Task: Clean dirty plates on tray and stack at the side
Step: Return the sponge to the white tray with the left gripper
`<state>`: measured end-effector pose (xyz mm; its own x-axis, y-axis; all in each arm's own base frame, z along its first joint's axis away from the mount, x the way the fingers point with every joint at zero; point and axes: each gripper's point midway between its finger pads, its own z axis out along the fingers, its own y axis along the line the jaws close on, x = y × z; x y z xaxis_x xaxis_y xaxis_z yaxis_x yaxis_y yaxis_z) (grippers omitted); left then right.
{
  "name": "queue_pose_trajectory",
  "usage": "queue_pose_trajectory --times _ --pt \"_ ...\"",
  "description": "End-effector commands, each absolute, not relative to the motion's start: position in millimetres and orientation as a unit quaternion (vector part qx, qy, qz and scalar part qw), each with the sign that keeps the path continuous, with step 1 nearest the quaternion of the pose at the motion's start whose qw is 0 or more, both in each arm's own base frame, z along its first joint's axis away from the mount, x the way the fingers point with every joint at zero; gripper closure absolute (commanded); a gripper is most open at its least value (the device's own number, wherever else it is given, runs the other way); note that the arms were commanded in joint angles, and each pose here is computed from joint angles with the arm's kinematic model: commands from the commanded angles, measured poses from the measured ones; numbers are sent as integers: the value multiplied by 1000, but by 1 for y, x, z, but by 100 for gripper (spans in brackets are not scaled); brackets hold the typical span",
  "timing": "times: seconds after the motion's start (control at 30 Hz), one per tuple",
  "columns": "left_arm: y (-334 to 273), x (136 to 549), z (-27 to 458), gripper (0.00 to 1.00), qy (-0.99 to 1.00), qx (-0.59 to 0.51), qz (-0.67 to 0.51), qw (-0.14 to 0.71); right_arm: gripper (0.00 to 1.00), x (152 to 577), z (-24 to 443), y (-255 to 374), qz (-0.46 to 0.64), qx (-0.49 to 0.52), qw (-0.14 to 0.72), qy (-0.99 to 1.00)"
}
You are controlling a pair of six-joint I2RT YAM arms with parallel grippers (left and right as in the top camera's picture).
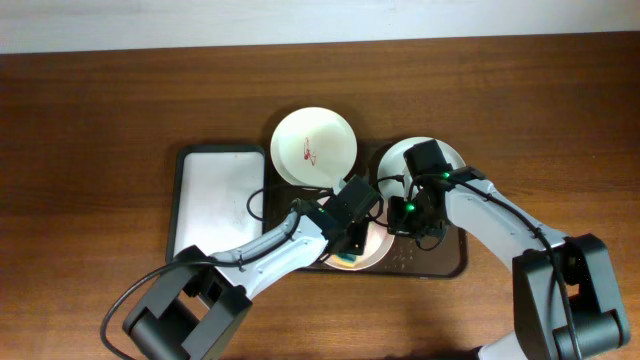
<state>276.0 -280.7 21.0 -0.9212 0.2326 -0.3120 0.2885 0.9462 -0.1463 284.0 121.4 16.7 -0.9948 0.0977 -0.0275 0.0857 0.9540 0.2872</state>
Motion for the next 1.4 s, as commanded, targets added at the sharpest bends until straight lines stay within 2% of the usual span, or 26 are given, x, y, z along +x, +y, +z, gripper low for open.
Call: queue_pose_trajectory --times 0.0,0.23,0.33,0.5,0.6,0.93,1.37 --pt "-280 288 18 100 947 258 -64 182 96 284 20 122 144 47 27 988" --pt "-293 276 18 100 923 334 -98 165 96 284 20 122 144 47 26 988" --pt "-286 278 17 100 927 327 -87 163 96 284 20 121 144 47 26 988" --pt "-266 295 29 100 947 255 -57 186 96 283 20 121 143 47 25 988" --pt "-257 308 58 100 946 229 -71 216 89 283 20 121 143 47 25 988" --pt "-209 324 114 100 954 135 -86 255 86 280 14 121 140 48 14 989" --pt "-94 341 103 100 978 -14 -54 199 86 276 -7 127 136 40 -12 990"
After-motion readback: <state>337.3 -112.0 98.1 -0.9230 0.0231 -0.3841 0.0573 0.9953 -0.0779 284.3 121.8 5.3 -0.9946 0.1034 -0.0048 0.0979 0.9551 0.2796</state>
